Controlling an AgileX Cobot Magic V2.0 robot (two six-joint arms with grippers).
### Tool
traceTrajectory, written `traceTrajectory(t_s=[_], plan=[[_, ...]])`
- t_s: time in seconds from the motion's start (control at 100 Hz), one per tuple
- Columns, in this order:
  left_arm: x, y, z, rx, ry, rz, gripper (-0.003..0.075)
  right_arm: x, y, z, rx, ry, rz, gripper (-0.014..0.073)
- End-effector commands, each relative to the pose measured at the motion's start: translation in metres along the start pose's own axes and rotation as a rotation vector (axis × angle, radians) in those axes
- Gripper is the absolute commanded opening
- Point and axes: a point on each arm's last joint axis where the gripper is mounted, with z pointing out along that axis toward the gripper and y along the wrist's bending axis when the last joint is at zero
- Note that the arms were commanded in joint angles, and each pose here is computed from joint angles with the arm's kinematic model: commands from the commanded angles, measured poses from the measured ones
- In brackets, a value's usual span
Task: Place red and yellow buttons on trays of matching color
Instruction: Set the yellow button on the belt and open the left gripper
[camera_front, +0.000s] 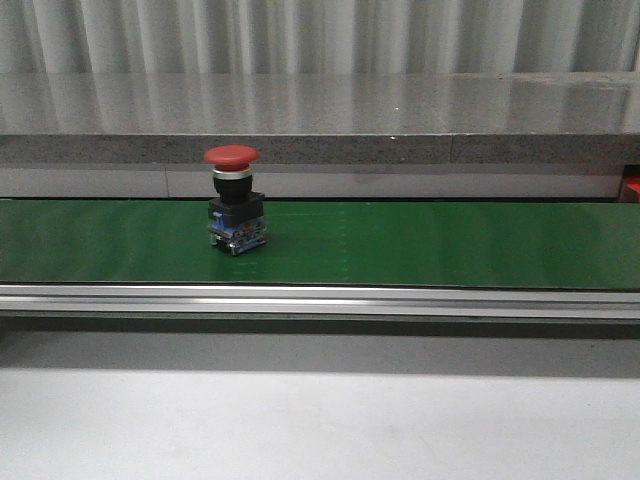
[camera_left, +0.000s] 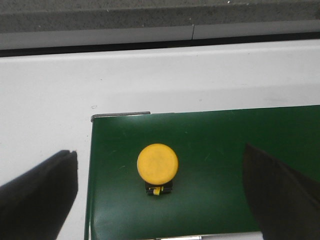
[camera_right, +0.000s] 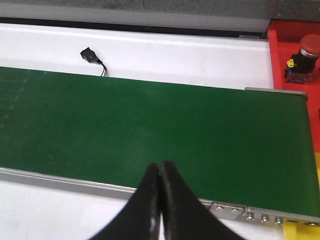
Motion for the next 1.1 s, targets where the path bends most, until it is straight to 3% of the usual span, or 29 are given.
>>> traceTrajectory(t_s=[0.0, 0.16, 0.28, 0.37, 0.57, 0.84, 0.96, 1.09], plan=[[-0.001, -0.004, -0.027, -0.010, -0.125, 0.006, 0.0625, -0.013, 0.000, -0.006, 0.002, -0.096, 0.000, -0.0068], [0.029, -0.010, -0.052, -0.019, -0.178, 0.009, 0.0618, -0.013, 0.000, -0.006, 0.002, -0.096, 0.000, -0.0068], [0.052, -0.013, -0.062, -0.023, -0.202, 0.010, 0.0538, -0.013, 0.000, -0.006, 0.003, -0.098, 0.000, -0.0068], [0.069, -0.016, -0.067, -0.027, -0.220, 0.010, 0.0400, -0.014, 0.000, -0.006, 0.004, -0.108, 0.000, -0.0068], [0.089, -0.018, -0.068, -0.036, -0.259, 0.006, -0.0024, -0.015, 0.000, -0.006, 0.005, -0.112, 0.000, -0.0068], [0.091, -0.018, -0.066, -0.036, -0.256, 0.004, -0.0020, -0.013, 0.000, -0.005, 0.003, -0.099, 0.000, -0.0051], [0.089, -0.017, -0.066, -0.041, -0.274, 0.004, -0.0020, -0.010, 0.001, -0.005, -0.001, -0.066, 0.000, 0.0102], [0.089, -0.017, -0.066, -0.041, -0.276, 0.004, -0.0020, -0.007, 0.002, -0.005, -0.015, -0.032, 0.016, 0.0464]])
